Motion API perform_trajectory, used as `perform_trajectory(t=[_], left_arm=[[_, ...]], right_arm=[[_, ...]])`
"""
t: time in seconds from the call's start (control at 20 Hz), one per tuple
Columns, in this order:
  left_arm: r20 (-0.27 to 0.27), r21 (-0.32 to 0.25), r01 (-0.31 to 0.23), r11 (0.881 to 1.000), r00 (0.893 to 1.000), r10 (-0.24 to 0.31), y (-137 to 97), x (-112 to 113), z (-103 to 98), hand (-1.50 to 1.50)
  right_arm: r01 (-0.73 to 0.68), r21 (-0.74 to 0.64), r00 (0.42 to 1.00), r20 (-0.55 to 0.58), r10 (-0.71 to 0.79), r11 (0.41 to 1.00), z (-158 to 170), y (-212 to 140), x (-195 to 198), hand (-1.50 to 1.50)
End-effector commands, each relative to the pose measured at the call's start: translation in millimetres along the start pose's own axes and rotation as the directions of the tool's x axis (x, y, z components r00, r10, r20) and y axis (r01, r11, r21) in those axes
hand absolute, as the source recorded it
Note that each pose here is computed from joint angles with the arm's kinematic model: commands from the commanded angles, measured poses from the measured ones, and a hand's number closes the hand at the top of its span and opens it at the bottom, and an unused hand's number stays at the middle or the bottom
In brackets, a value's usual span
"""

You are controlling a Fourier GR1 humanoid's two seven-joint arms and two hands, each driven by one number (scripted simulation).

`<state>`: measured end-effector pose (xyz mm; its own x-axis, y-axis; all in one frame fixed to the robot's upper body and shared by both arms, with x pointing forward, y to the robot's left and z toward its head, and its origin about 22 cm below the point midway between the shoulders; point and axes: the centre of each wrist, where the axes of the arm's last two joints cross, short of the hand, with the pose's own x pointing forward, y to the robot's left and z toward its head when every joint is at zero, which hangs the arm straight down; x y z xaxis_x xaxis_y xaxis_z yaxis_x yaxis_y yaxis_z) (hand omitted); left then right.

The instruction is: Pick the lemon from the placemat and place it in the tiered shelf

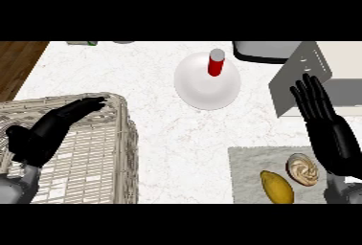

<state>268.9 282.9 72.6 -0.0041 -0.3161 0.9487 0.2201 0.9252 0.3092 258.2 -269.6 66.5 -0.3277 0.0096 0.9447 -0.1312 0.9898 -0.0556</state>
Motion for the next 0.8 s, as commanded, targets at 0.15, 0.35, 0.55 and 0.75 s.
perform_trajectory(t=[0.15, 0.35, 0.55, 0.75], left_arm=[[0.066, 0.226, -0.105, 0.968, 0.994, 0.093, 8.9, 2.7, 3.3, 0.0], [0.071, 0.359, -0.21, 0.909, 0.978, 0.197, -16.1, -5.6, 2.8, 0.0], [0.078, 0.395, -0.199, 0.897, 0.98, 0.183, -15.7, -16.6, 9.4, 0.0], [0.074, 0.403, -0.182, 0.897, 0.983, 0.167, -26.6, -10.6, 10.2, 0.0]], right_arm=[[0.1, 0.537, 0.995, -0.06, -0.08, 0.838, -11.0, 35.6, 6.9, 1.5], [0.115, 0.492, 0.974, -0.227, -0.001, 0.863, -16.4, 16.2, -24.3, -1.5], [0.335, 0.623, 0.942, -0.208, -0.264, 0.707, -27.4, -8.1, -23.2, -1.5], [0.245, 0.793, 0.968, -0.173, -0.179, 0.557, -38.1, -33.1, 4.0, -1.5]])
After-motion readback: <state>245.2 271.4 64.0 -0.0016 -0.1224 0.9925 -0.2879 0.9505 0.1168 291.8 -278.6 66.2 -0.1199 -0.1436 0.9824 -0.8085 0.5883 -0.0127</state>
